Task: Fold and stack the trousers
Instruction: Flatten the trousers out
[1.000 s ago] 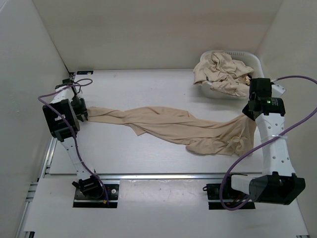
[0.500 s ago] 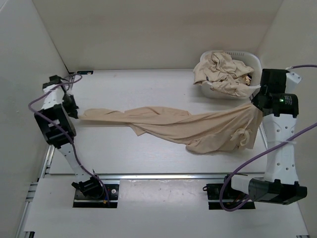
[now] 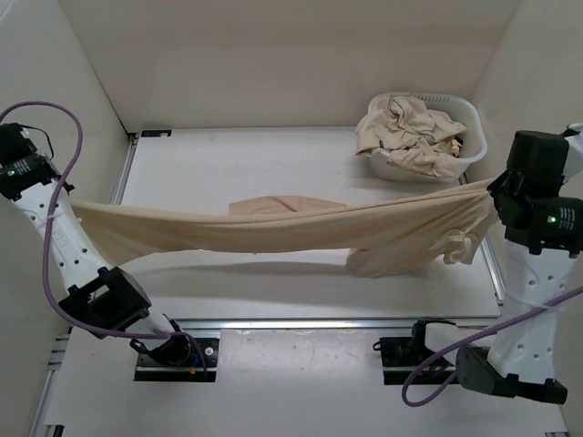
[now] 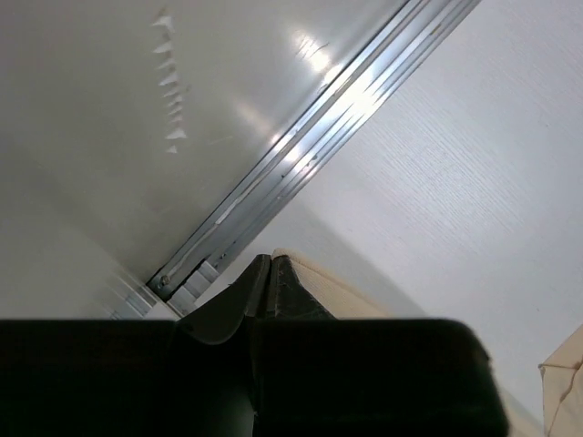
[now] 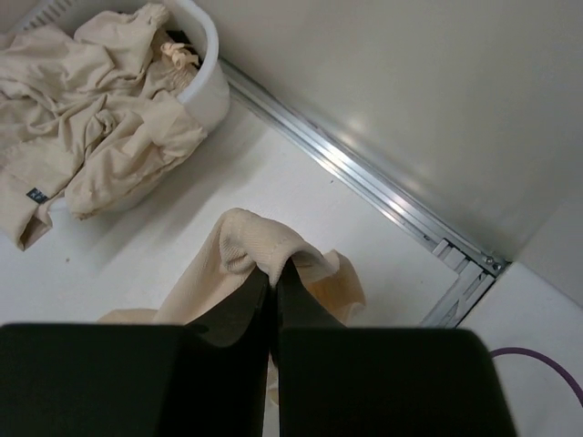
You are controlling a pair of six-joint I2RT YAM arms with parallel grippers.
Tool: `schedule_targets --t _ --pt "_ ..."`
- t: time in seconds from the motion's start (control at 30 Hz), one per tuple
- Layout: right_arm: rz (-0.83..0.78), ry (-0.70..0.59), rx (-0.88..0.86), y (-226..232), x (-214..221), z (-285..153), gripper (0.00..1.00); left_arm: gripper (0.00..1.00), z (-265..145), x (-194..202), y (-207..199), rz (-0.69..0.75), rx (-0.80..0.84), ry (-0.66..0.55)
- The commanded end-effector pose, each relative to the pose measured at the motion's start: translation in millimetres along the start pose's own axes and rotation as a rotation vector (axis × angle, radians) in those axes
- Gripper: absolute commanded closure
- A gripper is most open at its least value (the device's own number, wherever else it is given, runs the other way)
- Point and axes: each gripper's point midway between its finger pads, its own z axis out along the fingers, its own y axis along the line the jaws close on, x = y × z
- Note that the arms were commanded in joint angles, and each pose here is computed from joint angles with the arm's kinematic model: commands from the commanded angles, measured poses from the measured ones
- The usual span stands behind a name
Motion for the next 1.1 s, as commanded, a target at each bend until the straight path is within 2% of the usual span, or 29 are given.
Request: schedule_targets --t 0.0,0.07,0.1,0.2,0.33,0.5,0.77,0.87,0.93,1.03,1.07 --pt "0.016 -0.113 0.076 -30 -23 -23 1.0 0.86 -4 -9 10 -0.015 -0.028 -0.017" --pt "-0.011 -0.071 0.083 -28 -10 -14 1.0 0.86 4 -13 4 -0.014 -0.002 -0.01" --pt "-0.057 0.022 0.062 -15 16 8 1.0 0.86 17 -15 -7 0.006 0.016 0.014" --pt "-0.124 0.132 0.098 4 46 54 1.0 0.86 53 -13 -32 0.053 0.041 0.08" --pt "-0.088 0.082 0.139 21 33 94 1.0 0.86 79 -37 -71 0.101 0.098 0.063" --pt "-0.07 0.131 0.202 18 39 135 1.0 0.86 113 -34 -128 0.185 0.148 0.083" --pt "-0.033 0.235 0.336 -10 66 194 1.0 0.86 162 -33 -172 0.227 0.168 0.07" --pt "-0.014 0.237 0.357 -15 61 200 1.0 0.86 162 -38 -198 0.25 0.199 0.04" --pt "-0.003 0.239 0.33 -11 60 197 1.0 0.86 155 -45 -199 0.243 0.216 0.015" --pt "0.012 0.224 0.307 -14 55 177 1.0 0.86 132 -47 -191 0.237 0.219 -0.006" --pt "0.0 0.256 0.309 -18 67 171 1.0 0.86 113 -55 -179 0.222 0.215 -0.034"
